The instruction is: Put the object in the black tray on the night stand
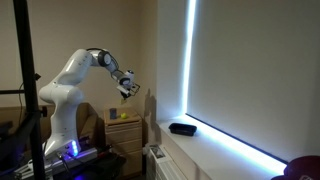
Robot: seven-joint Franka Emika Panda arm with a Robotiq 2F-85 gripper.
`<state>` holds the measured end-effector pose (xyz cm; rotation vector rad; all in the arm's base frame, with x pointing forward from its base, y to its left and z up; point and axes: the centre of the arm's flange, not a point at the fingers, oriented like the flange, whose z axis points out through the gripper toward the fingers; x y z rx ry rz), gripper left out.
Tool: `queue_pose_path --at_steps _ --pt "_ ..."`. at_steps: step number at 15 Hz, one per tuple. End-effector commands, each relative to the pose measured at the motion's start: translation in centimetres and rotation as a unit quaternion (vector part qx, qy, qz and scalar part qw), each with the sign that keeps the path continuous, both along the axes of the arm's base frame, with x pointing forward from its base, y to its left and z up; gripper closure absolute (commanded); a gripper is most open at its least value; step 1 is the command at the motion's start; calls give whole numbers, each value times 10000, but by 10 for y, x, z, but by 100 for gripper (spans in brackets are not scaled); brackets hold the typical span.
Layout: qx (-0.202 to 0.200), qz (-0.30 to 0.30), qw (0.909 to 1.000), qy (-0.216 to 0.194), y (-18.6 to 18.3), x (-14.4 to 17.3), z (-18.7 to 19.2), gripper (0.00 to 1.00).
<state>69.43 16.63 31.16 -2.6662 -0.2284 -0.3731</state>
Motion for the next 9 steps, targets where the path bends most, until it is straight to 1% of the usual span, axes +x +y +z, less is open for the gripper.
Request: queue_pose_path --at_steps 1,2,3,4,6,7,9 --pt "-77 -84 9997 232 -4 7 -10 98" --pt "-214 -120 9988 414 -4 14 -29 98" --pt "-331 -134 9982 488 -23 1 -43 98" --pt "-601 -152 9969 477 -57 -35 -60 98" --pt "-900 -202 9947 461 -84 -32 -93 98" --pt "-1100 -221 9927 444 -100 -31 -103 98" --pt "-1332 -277 9903 276 -122 -24 -114 98"
